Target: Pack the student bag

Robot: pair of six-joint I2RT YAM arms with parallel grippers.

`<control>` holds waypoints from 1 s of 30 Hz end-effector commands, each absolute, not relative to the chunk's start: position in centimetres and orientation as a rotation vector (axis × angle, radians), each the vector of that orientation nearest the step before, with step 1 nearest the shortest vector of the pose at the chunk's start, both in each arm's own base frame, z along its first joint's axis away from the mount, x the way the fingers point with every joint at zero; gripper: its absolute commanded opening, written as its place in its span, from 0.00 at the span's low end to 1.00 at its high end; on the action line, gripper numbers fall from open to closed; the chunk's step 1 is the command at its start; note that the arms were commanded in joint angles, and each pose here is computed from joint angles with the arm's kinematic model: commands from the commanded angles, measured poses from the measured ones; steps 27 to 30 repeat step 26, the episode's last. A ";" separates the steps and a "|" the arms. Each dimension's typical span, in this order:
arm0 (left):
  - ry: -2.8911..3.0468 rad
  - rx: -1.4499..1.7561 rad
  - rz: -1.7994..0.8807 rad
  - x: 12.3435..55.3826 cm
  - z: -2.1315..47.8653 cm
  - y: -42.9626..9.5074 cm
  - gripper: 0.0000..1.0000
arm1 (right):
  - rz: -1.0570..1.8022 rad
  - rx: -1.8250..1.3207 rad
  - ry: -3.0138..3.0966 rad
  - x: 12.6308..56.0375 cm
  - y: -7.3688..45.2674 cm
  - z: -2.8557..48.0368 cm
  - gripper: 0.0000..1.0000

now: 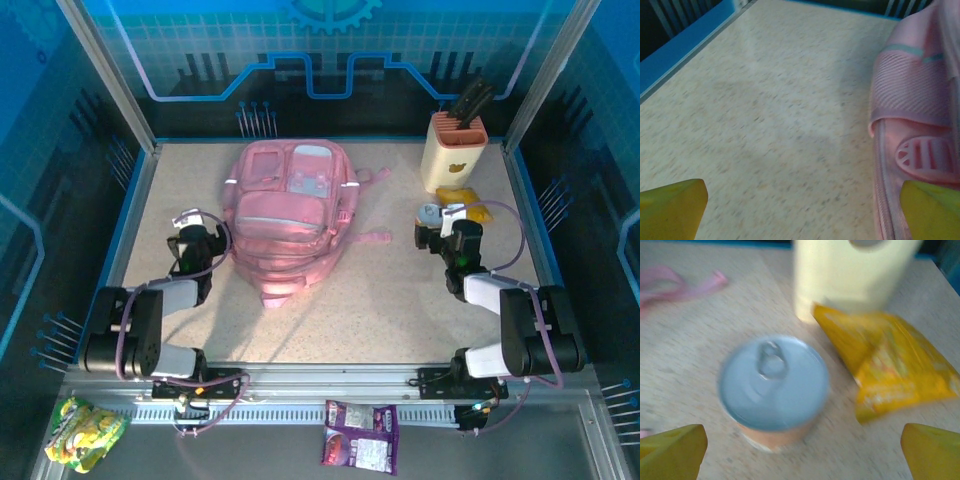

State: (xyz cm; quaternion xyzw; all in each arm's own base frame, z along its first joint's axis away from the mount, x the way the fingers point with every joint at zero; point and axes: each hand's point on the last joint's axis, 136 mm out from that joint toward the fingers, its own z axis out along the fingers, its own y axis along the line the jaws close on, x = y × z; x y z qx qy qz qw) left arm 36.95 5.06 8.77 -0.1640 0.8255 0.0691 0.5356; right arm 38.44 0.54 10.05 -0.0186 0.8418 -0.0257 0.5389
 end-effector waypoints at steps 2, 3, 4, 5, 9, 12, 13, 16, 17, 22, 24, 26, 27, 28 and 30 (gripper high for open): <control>1.836 -0.143 0.031 39.3 10.0 1.0 0.99 | 0.057 -0.231 1.830 39.4 4.4 10.3 1.00; 1.889 -0.137 0.029 39.3 9.5 0.6 0.99 | 0.017 -0.202 1.863 39.2 3.9 10.1 1.00; 1.885 -0.142 0.033 39.7 9.7 0.6 0.99 | 0.020 -0.202 1.892 39.6 3.9 9.8 0.99; 1.871 -0.151 0.040 39.7 9.7 0.9 0.99 | 0.025 -0.183 1.898 40.0 3.7 9.8 1.00; 1.873 -0.175 0.054 39.5 9.7 1.3 0.99 | -0.008 -0.150 1.899 39.9 3.0 9.8 1.00; 1.870 -0.170 0.058 39.5 9.7 1.2 0.99 | -0.015 -0.165 1.890 39.8 3.3 9.9 1.00; 1.870 -0.169 0.056 39.6 9.7 1.2 0.99 | -0.010 -0.163 1.893 39.8 3.3 9.8 1.00; 1.871 -0.168 0.055 39.5 9.7 1.2 0.99 | -0.002 -0.163 1.895 39.9 3.3 9.9 1.00; 1.872 -0.169 0.055 39.5 9.7 1.2 0.99 | -0.001 -0.165 1.895 39.9 3.3 9.9 1.00; 1.872 -0.169 0.055 39.5 9.7 1.2 0.99 | 0.010 -0.168 1.900 39.9 3.3 9.8 1.00; 1.871 -0.169 0.056 39.6 9.7 1.2 0.99 | 0.011 -0.165 1.900 40.0 3.3 9.8 1.00; 1.872 -0.169 0.055 39.5 9.7 1.2 0.99 | 0.014 -0.168 1.898 39.9 3.3 9.9 1.00; 1.872 -0.169 0.055 39.5 9.7 1.2 0.99 | 0.014 -0.168 1.898 39.9 3.3 9.9 1.00; 1.872 -0.169 0.055 39.5 9.7 1.2 0.99 | 0.014 -0.168 1.898 39.9 3.3 9.9 1.00; 1.872 -0.169 0.055 39.5 9.7 1.2 0.99 | 0.014 -0.168 1.898 39.9 3.3 9.9 1.00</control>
